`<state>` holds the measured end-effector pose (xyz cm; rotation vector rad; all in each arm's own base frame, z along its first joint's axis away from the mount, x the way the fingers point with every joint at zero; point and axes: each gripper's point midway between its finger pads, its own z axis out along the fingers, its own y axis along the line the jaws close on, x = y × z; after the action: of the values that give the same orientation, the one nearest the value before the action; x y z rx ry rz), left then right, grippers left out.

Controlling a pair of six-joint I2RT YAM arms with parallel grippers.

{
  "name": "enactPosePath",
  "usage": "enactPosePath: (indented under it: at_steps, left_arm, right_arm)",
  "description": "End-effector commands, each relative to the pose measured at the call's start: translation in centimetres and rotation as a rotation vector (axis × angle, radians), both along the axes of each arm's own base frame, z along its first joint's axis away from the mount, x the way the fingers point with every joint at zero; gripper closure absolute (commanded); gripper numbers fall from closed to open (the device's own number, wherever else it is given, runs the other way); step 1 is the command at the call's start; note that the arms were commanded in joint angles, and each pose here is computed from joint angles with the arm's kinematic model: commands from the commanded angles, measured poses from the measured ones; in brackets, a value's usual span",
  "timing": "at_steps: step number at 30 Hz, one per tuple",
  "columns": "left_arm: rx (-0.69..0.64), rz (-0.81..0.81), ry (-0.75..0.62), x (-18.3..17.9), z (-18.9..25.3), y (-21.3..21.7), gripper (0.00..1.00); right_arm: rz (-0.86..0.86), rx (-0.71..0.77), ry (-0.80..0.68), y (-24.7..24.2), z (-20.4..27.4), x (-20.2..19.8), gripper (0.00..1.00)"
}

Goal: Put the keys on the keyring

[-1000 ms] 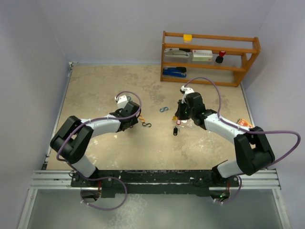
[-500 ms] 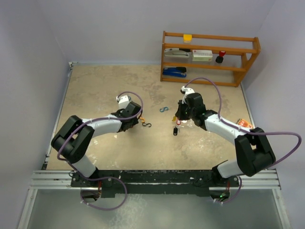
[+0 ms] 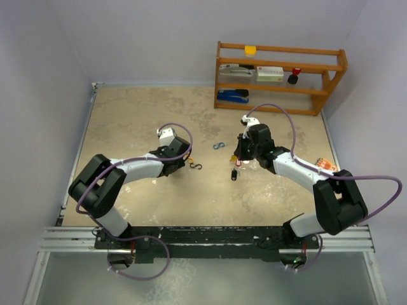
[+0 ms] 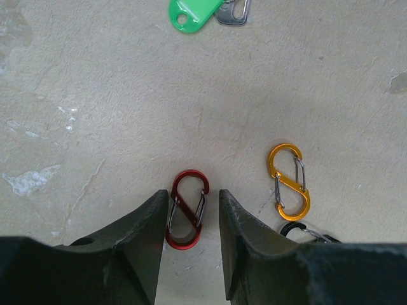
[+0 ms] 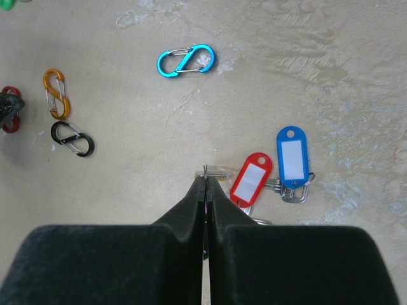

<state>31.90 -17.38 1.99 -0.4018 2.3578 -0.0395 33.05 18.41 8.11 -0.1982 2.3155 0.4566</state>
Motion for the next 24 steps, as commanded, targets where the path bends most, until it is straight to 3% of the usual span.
enactPosePath:
  at_steps: [1,11,24]
  left_arm:
    - [0.041,-0.035,0.101,-2.5,-1.9,0.6,0.65]
    - [0.073,-0.044,0.114,-2.9,-2.5,1.0,0.72]
    - [0.095,-0.044,0.118,-2.8,-3.1,1.2,1.0]
  right_arm:
    - [-0.003,0.01,-0.063,0.3,1.7,0.9,1.0]
    - [-0.004,0.006,-0.065,0.2,1.8,1.0,1.0]
    - [-0.007,0.001,-0.061,0.0,1.5,0.7,1.0]
